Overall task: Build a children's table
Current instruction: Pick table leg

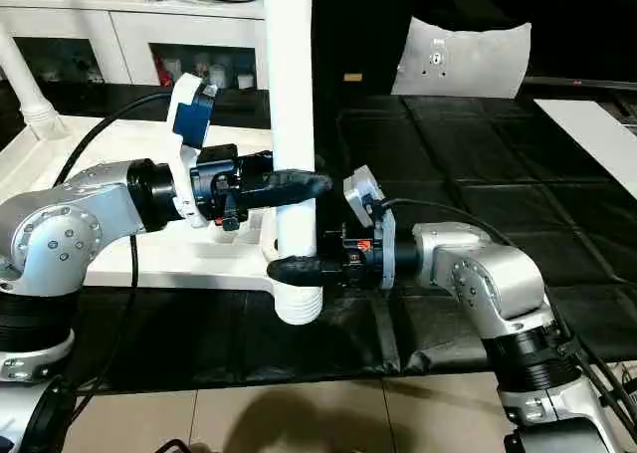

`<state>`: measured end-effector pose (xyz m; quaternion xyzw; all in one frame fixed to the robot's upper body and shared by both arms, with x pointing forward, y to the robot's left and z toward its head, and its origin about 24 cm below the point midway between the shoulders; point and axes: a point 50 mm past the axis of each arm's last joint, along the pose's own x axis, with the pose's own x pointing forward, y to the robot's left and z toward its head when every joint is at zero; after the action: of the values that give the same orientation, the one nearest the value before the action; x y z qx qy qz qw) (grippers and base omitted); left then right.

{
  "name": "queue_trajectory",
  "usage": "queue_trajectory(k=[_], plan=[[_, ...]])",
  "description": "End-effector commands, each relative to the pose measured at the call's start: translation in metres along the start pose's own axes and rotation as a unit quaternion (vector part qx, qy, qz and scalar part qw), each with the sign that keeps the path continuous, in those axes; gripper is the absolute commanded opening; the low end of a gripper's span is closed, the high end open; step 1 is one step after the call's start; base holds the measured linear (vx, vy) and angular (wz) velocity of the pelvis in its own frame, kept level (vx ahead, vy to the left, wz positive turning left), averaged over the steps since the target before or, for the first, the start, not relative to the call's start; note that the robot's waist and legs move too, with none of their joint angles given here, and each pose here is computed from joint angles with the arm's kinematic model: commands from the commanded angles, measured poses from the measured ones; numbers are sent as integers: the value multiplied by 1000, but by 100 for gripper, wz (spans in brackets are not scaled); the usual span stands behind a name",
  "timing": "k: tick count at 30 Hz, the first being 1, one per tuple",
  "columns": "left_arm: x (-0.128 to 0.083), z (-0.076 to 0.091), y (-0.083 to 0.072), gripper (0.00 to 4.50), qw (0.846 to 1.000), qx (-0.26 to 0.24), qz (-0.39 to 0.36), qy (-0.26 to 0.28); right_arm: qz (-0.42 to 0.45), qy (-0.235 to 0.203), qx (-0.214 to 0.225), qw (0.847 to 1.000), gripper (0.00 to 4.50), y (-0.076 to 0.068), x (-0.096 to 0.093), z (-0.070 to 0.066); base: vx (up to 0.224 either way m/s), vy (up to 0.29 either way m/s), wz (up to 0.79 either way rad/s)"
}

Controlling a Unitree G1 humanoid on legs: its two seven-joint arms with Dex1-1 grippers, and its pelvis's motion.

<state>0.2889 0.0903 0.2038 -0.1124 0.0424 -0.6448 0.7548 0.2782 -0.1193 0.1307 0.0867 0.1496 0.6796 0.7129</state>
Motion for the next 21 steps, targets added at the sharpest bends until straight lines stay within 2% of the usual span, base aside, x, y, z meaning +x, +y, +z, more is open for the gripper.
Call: queue_trajectory(k=[1, 3, 4, 7, 8, 11, 12, 13, 14, 17, 19, 21], plan=[[1, 1, -3, 183, 1000, 13, 2, 10, -7, 1, 0, 1000, 196, 0, 0, -1, 0, 0, 0], [1, -2, 0, 183, 1000, 12, 16, 17, -22, -8, -7, 1000, 196, -2, 1, -1, 0, 0, 0], [1, -3, 2, 239, 999, 6, 27, 18, -28, -12, -11, 999, 196, -3, 2, -1, 0, 0, 0], [-1, -7, 8, 255, 998, 6, 63, 22, -64, -38, -28, 997, 194, -9, 6, 0, 0, 0, 0], [-2, -9, 10, 276, 997, 12, 71, 25, -76, -44, -34, 996, 193, -11, 8, 0, 0, 0, 0], [-4, -10, 13, 290, 994, 32, 101, 25, -107, -52, -46, 992, 193, -15, 13, -1, 0, 0, 0], [-6, -9, 17, 297, 989, 66, 133, 19, -127, -58, -46, 989, 193, -18, 18, -2, 0, 0, 0], [-6, -9, 17, 305, 989, 66, 133, 19, -127, -58, -46, 989, 193, -18, 18, -2, 0, 0, 0], [-7, -9, 18, 331, 986, 71, 147, 15, -140, -59, -50, 987, 193, -19, 20, -3, 0, 0, 0], [-7, -6, 20, 337, 978, 93, 188, -3, -185, -69, -67, 978, 193, -25, 27, -2, 0, 0, 0], [-4, -5, 19, 337, 967, 113, 227, -26, -213, -94, -63, 971, 193, -28, 32, -1, 0, 0, 0], [-3, -6, 18, 337, 963, 110, 241, -45, -225, -107, -59, 967, 193, -30, 34, 0, 0, 0, 0]])
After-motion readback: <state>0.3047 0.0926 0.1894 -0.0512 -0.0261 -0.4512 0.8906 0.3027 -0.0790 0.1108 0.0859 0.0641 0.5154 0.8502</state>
